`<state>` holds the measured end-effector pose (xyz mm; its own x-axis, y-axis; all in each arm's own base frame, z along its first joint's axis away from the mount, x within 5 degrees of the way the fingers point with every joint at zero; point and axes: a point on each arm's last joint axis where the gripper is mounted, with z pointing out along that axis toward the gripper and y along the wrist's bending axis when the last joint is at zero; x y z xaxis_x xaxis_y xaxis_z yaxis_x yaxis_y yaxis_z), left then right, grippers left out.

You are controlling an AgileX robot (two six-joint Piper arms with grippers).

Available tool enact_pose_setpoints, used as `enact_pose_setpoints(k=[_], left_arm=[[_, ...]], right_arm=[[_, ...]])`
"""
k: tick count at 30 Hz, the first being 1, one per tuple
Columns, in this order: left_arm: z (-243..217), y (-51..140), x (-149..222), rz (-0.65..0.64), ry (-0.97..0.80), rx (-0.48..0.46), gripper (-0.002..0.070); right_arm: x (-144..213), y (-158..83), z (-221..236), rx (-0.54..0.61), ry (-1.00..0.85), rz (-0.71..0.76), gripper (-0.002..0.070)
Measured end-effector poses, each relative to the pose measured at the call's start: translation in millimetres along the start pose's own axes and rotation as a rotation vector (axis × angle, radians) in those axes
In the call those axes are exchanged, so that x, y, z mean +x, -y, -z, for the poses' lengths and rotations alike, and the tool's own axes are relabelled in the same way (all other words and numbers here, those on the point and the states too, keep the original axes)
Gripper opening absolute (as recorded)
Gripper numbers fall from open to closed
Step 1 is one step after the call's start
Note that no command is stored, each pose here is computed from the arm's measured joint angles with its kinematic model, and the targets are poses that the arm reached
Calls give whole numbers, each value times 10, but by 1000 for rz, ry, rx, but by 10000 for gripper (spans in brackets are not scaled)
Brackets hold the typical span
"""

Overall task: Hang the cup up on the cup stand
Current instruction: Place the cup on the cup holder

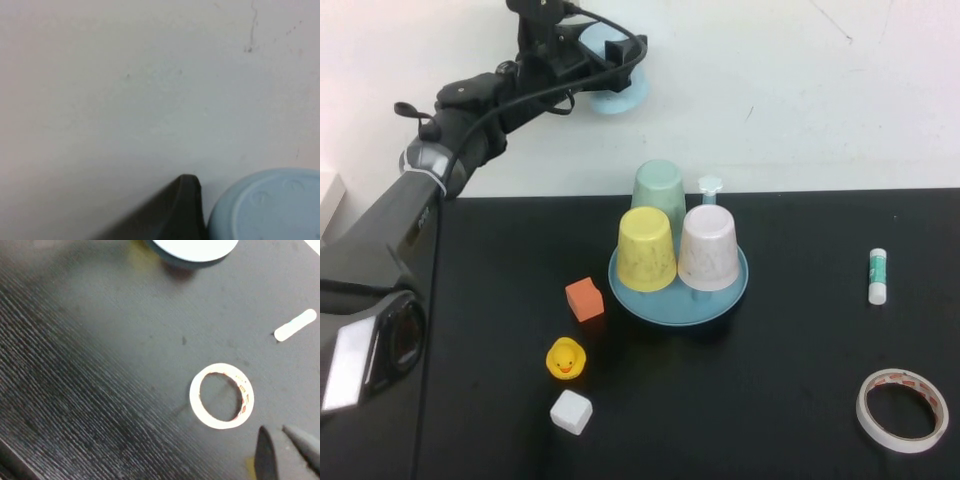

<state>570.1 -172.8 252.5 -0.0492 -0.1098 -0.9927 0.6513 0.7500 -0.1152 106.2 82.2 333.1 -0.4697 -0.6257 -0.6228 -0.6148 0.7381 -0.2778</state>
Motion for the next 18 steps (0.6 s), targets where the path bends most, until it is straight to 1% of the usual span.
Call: enact_pose_setpoints(k=[2,5,8,10,14,18], left_arm=[[-10,-3,13,22,5,5,550],[-15,9,9,107,13,23,550],[21,-21,-18,168,19,61,550],[47,-42,13,186,11,109,550],[109,-44,142,227,-30,252,550],[156,49,95,151,-26,375,550]], right_arm=[[-7,5,0,6,8,4,0],[-23,25,1,28,25,1,0],[-40,65,3,71,44,-17,0],[-48,100,7,109,56,-44,0],[-64,157,16,170,78,-87,0],[-71,174,20,188,88,-105,0]])
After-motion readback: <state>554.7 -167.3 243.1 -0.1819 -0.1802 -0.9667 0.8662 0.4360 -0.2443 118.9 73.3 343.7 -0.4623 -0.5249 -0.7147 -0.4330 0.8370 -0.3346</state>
